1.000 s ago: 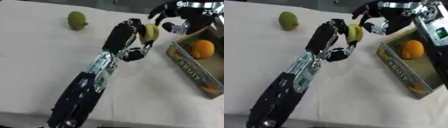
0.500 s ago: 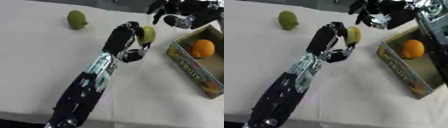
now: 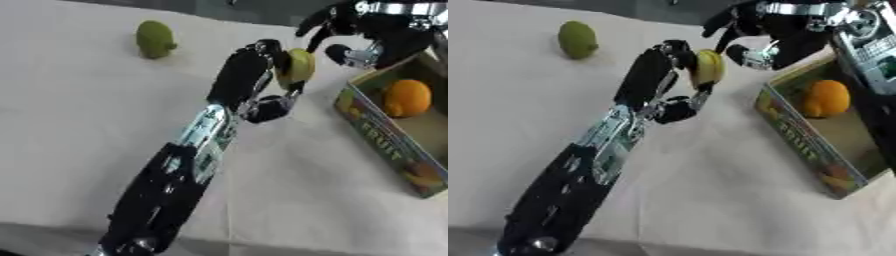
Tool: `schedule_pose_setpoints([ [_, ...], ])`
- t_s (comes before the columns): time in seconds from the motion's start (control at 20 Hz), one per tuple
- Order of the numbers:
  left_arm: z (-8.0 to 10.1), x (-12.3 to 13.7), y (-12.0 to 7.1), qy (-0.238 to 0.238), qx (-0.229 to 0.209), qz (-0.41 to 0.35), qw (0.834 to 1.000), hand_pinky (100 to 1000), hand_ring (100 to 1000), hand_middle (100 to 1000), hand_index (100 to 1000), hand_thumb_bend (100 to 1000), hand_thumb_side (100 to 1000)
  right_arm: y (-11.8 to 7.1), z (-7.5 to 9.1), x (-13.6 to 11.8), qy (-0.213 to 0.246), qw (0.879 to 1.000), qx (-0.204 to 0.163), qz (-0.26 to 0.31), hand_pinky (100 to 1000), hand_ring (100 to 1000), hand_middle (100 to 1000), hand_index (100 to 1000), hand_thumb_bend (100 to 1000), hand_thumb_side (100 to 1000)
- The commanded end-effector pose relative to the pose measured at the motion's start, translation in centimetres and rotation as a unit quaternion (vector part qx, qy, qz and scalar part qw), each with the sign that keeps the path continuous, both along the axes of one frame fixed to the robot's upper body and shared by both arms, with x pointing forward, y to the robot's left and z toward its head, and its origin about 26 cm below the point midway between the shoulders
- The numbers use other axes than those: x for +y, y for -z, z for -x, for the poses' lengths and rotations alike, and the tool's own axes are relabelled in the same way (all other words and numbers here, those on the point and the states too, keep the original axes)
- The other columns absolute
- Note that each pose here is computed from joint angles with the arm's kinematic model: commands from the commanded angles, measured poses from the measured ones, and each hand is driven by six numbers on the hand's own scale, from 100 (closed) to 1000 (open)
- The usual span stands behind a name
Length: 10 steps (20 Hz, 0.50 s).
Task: Pick up the objects with one hand, pass them to the other hand, and then place them into the box on the other side of the table.
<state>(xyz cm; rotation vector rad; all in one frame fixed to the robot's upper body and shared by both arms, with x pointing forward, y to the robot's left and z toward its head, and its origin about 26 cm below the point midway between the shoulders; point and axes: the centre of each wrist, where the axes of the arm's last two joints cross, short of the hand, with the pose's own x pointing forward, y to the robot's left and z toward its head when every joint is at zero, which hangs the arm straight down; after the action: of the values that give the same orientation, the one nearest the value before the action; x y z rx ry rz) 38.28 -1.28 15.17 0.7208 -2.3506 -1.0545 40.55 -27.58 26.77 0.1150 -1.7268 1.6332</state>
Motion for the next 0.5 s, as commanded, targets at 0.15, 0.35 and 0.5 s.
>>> schedule_pose_setpoints([
  [0.15,0.72,-0.72,-2.47,0.021,-0.033,0.013,0.999,490,503,466,442,100,220,-0.17,-0.47,-1.15,0.015,0.999,-0.025,0.023,950,807,886,918,100,375],
  [0.35,0.89,-0.79,-2.85,0.024,-0.037,0.012,0.999,490,503,466,442,100,217,0.21,-0.64,-1.11,0.009,0.999,-0.027,0.026,959,825,893,917,100,397],
  [0.5,1.09,-0.91,-3.13,0.029,-0.041,0.013,0.999,491,504,467,442,100,216,0.3,-0.71,-1.21,0.009,0.999,-0.027,0.025,962,829,892,912,100,413],
])
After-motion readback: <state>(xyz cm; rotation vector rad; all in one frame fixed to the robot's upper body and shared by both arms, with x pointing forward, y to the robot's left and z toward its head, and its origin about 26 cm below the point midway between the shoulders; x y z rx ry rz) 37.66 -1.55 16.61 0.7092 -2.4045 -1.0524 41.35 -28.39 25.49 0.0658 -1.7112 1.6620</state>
